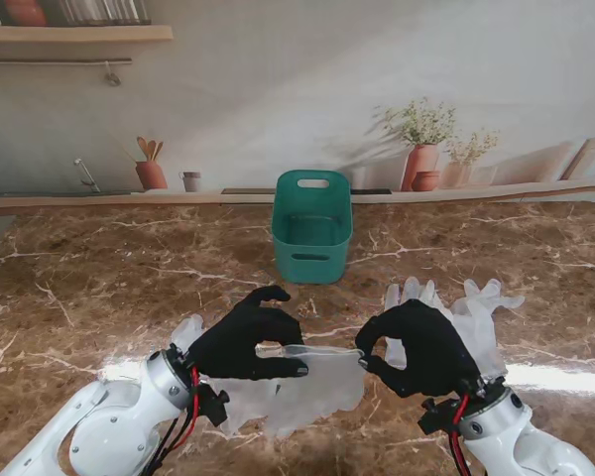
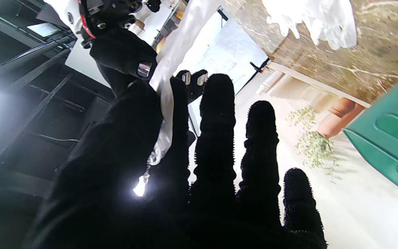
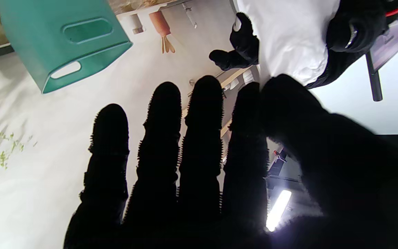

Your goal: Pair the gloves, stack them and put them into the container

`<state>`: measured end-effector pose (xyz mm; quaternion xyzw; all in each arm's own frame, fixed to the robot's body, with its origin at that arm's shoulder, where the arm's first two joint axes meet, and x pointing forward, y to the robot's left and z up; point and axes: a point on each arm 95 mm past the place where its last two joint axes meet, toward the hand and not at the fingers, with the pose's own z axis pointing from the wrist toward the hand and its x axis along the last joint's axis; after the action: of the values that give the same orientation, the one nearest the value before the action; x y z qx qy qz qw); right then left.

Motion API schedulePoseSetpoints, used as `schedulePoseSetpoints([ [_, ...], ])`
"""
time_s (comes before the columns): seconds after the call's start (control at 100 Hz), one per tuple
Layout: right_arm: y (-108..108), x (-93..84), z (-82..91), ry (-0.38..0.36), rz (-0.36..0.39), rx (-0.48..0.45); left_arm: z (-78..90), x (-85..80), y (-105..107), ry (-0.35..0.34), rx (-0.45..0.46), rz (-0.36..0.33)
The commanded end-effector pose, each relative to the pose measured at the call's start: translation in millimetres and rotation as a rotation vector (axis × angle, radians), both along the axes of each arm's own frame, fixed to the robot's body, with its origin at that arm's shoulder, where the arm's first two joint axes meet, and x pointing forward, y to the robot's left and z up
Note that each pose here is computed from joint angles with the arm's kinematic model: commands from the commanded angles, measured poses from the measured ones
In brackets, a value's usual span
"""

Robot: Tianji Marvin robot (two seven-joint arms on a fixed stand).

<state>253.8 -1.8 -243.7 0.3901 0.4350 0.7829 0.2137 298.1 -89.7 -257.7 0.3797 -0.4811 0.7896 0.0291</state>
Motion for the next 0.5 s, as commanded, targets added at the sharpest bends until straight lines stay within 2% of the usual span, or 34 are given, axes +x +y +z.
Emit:
schedulePoseSetpoints([
  [0.0,-0.5,-9.3,-4.2,0.040,0.022,0.006,-3.3,-9.2,-1.2,0.018,-0.002,-0.027],
  [0.14,-2.9,-16.9,-4.0,0.080,0.052,0.019,-5.6,-14.9,-1.7,0.050,-0.013,-0.063],
  [0.26,-3.8,-19.0,-3.8,0.121,0.062,0.037,-10.3,-16.2,-2.2,0.105,-0.041,-0.086],
  [0.49,-6.0,-10.9,-11.0,0.230,0.043,0.017,-30.3,-4.6,0.1,0.208,-0.009,-0.078],
])
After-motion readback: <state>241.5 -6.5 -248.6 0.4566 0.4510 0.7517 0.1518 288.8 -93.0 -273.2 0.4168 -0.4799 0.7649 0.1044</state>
